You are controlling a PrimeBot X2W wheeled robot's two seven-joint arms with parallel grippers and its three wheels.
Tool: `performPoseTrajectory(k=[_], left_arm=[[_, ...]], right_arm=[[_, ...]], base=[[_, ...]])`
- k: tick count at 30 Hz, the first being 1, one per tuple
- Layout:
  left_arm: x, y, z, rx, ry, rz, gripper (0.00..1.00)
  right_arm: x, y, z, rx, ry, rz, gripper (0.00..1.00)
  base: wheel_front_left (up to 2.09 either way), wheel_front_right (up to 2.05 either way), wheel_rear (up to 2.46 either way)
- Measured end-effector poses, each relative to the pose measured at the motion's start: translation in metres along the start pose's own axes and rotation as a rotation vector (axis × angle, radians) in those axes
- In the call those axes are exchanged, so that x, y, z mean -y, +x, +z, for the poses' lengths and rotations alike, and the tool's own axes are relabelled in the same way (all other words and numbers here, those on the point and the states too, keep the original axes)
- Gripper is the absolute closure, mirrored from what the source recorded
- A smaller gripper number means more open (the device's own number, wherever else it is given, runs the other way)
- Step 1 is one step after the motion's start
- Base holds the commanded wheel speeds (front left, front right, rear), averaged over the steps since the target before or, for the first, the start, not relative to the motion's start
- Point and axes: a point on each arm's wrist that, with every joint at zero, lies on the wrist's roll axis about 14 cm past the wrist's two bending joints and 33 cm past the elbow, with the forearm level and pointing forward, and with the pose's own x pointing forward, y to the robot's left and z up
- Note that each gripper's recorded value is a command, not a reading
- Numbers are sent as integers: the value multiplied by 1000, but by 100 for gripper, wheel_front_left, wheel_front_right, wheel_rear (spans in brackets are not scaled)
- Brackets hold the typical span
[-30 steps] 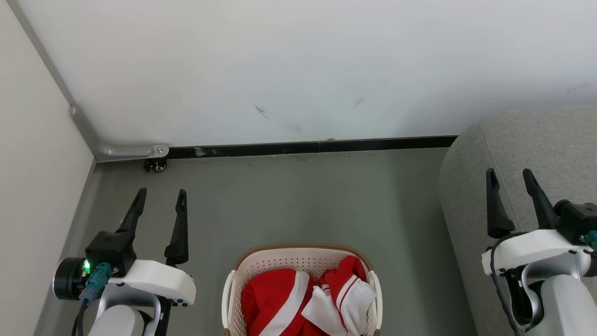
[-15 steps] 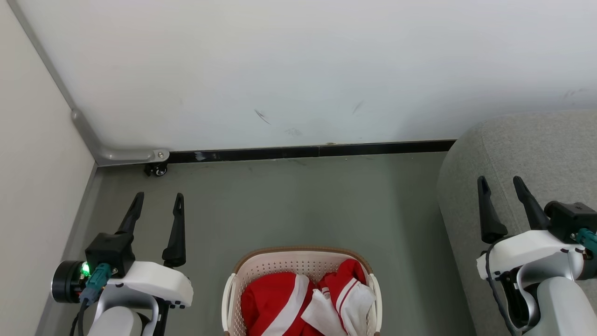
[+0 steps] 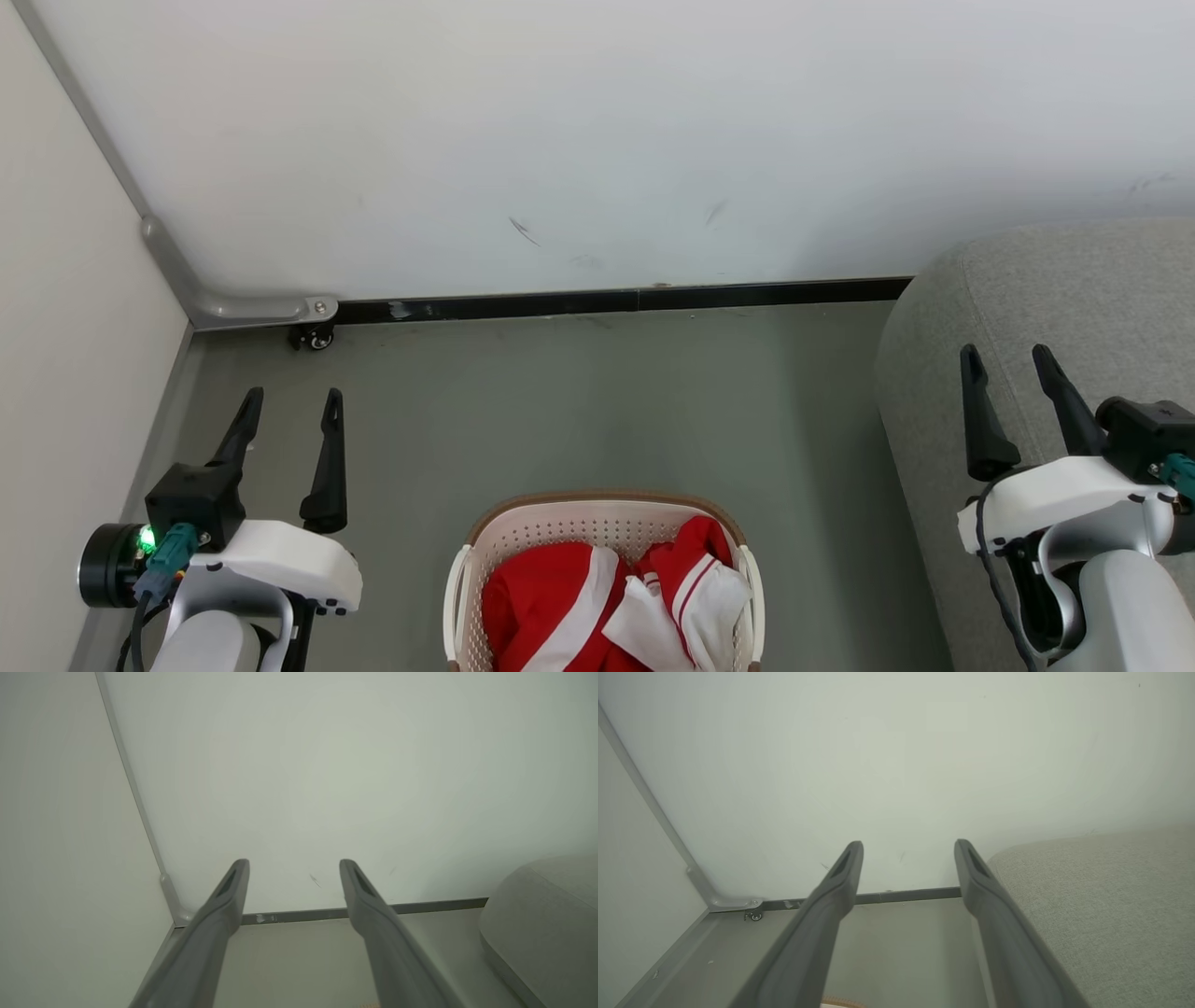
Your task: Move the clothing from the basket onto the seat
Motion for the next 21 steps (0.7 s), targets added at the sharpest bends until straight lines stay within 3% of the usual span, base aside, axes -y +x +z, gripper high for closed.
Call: performPoseTrajectory(k=[21], left_arm=[[10,4,-6,-18,-8,-14,0]], right_arm=[[4,2,2,8,1,-12,0]], base=[[0,0,0]])
